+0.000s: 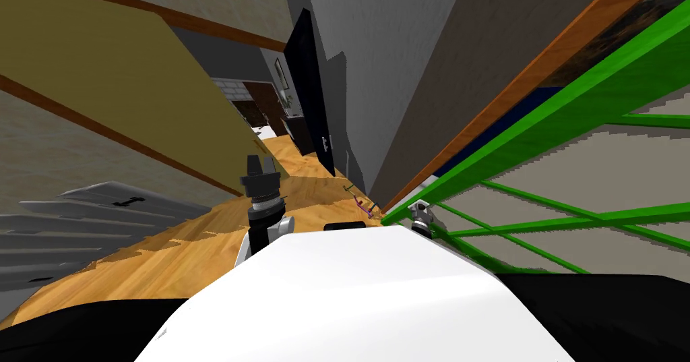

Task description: Pull the door open

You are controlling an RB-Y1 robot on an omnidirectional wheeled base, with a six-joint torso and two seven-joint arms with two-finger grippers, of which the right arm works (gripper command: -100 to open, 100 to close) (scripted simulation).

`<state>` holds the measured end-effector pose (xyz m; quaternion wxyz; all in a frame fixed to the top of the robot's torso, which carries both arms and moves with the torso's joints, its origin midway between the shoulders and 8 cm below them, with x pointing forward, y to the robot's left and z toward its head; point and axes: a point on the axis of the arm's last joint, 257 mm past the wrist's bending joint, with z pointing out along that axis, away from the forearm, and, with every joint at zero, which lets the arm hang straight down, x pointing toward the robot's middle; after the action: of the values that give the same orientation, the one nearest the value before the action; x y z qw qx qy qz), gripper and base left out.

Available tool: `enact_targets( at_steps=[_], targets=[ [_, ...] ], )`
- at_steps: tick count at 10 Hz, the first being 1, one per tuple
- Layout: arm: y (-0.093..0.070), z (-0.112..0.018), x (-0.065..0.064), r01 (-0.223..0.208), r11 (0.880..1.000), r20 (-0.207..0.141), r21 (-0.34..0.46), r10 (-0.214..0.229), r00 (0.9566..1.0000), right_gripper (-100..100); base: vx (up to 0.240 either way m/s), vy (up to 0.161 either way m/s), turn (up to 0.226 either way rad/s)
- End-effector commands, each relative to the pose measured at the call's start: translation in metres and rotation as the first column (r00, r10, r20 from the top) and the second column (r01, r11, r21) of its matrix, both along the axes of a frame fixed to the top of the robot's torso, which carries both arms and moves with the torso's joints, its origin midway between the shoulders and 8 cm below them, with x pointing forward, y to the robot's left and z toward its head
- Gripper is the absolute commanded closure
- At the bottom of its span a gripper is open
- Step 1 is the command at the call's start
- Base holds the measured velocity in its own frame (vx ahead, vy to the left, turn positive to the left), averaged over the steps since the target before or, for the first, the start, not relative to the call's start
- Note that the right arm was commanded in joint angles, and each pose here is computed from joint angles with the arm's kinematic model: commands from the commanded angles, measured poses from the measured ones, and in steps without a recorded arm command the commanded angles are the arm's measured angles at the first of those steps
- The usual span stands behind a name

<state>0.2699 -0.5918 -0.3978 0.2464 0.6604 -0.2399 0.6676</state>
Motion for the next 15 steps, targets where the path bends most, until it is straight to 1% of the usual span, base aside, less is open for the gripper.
enact_targets(
  at_steps=[1,3,4,6,7,8,9,11,12,13,14,15],
  targets=[
    [0.007,-0.002,0.002,-0.03,1.0,-0.004,0.006,0.03,0.9995,100,-0.205,0.046,0.069],
    [0.014,-0.002,0.006,-0.069,0.998,-0.004,0.007,0.069,0.9976,100,-0.24,0.09,0.053],
    [0.019,-0.002,0.009,-0.097,0.995,-0.005,0.009,0.097,0.9953,100,-0.257,0.074,0.075],
    [0.025,-0.002,0.012,-0.128,0.992,-0.006,0.012,0.128,0.9917,100,-0.222,0.056,0.05],
    [0.025,-0.004,0.011,-0.118,0.993,-0.012,0.013,0.118,0.9929,100,-0.095,0.025,0.019],
    [0.033,-0.005,0.011,-0.151,0.988,-0.013,0.015,0.151,0.9884,100,-0.149,0.035,0.057],
    [0.036,-0.005,0.012,-0.168,0.986,-0.012,0.014,0.168,0.9858,100,-0.228,0.024,0.063],
    [0.043,-0.004,0.012,-0.204,0.979,-0.01,0.012,0.204,0.9788,100,-0.226,0.016,0.064],
    [0.049,-0.003,0.012,-0.232,0.973,-0.009,0.011,0.232,0.9726,100,-0.238,0.045,0.062],
    [0.053,-0.003,0.012,-0.249,0.969,-0.008,0.011,0.249,0.9685,100,-0.244,0.043,0.047],
    [0.058,-0.002,0.012,-0.269,0.963,-0.007,0.012,0.269,0.9631,100,-0.244,0.075,0.04],
    [0.055,-0.003,0.013,-0.257,0.966,-0.009,0.011,0.257,0.9663,100,-0.109,0.042,0.004]
  ],
)
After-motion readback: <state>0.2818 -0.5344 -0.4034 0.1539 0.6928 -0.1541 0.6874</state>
